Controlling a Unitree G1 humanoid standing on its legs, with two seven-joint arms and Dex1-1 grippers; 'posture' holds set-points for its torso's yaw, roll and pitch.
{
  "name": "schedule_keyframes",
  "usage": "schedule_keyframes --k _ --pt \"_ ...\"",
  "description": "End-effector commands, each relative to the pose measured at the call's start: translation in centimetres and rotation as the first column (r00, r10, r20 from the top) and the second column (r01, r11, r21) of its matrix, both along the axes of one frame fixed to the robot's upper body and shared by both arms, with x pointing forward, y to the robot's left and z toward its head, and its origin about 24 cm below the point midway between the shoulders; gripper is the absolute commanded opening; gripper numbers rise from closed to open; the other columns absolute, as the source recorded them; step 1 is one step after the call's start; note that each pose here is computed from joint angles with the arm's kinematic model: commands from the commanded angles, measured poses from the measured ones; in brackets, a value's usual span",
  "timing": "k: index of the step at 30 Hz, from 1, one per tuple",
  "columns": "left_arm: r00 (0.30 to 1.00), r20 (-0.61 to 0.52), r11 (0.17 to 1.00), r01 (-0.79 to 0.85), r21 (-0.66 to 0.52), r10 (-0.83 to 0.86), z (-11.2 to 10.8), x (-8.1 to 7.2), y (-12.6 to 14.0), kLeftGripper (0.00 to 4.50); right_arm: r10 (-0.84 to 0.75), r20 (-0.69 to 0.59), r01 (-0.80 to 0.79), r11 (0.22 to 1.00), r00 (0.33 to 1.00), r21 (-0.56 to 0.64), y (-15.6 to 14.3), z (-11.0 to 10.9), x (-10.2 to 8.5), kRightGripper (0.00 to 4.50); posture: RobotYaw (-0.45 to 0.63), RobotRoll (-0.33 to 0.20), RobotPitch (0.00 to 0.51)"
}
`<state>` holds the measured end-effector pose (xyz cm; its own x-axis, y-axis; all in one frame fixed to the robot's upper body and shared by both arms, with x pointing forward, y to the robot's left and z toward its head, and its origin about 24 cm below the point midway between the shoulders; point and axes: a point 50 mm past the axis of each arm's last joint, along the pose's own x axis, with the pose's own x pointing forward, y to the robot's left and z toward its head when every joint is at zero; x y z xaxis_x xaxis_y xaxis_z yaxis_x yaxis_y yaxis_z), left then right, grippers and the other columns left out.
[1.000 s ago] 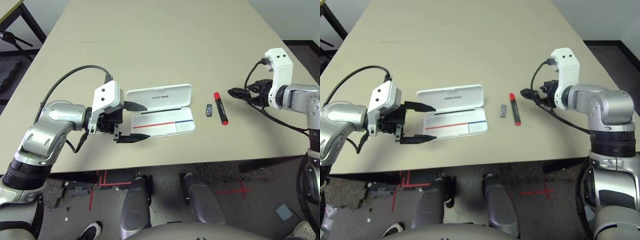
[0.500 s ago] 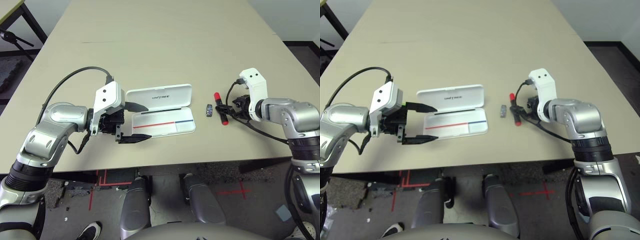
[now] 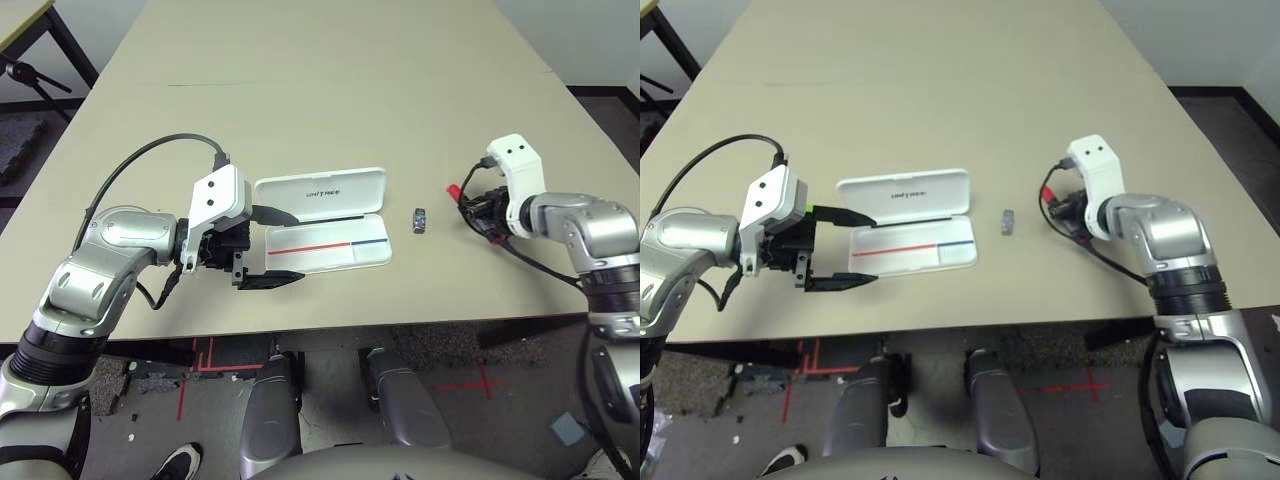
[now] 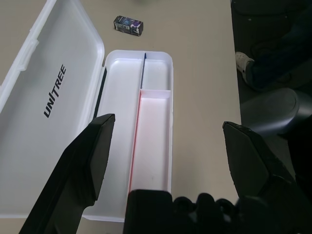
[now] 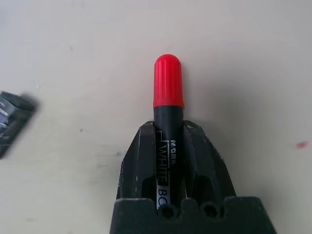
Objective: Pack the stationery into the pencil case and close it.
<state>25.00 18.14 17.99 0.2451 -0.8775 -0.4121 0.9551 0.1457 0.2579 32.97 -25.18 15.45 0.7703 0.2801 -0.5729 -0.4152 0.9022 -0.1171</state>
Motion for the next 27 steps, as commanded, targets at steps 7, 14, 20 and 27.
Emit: schedule_keyframes --k 7,14,20,27 --pt "1.000 -0.001 0.999 -0.020 0.044 0.020 0.2 0.1 1.1 4.50 0.453 0.045 -0.444 0.886 0.890 -0.134 1.0 4.0 -1.4 0.51 -0.14 0.000 0.177" --pt "0.999 0.003 0.996 -0.039 0.079 0.039 0.2 0.1 1.8 4.50 0.786 0.058 -0.776 0.617 0.615 -0.128 4.9 5.5 -2.8 0.51 -0.12 0.000 0.174" --pt "0.999 0.006 0.994 -0.053 0.093 0.053 0.2 -0.1 2.0 4.50 0.899 0.036 -0.891 0.437 0.437 -0.125 8.6 5.8 -3.0 0.51 -0.10 0.000 0.174" --pt "0.997 0.006 0.992 -0.072 0.107 0.072 0.1 -0.6 2.3 4.50 0.951 0.077 -0.946 0.308 0.301 -0.106 12.4 5.4 -2.8 0.51 -0.08 0.000 0.172"
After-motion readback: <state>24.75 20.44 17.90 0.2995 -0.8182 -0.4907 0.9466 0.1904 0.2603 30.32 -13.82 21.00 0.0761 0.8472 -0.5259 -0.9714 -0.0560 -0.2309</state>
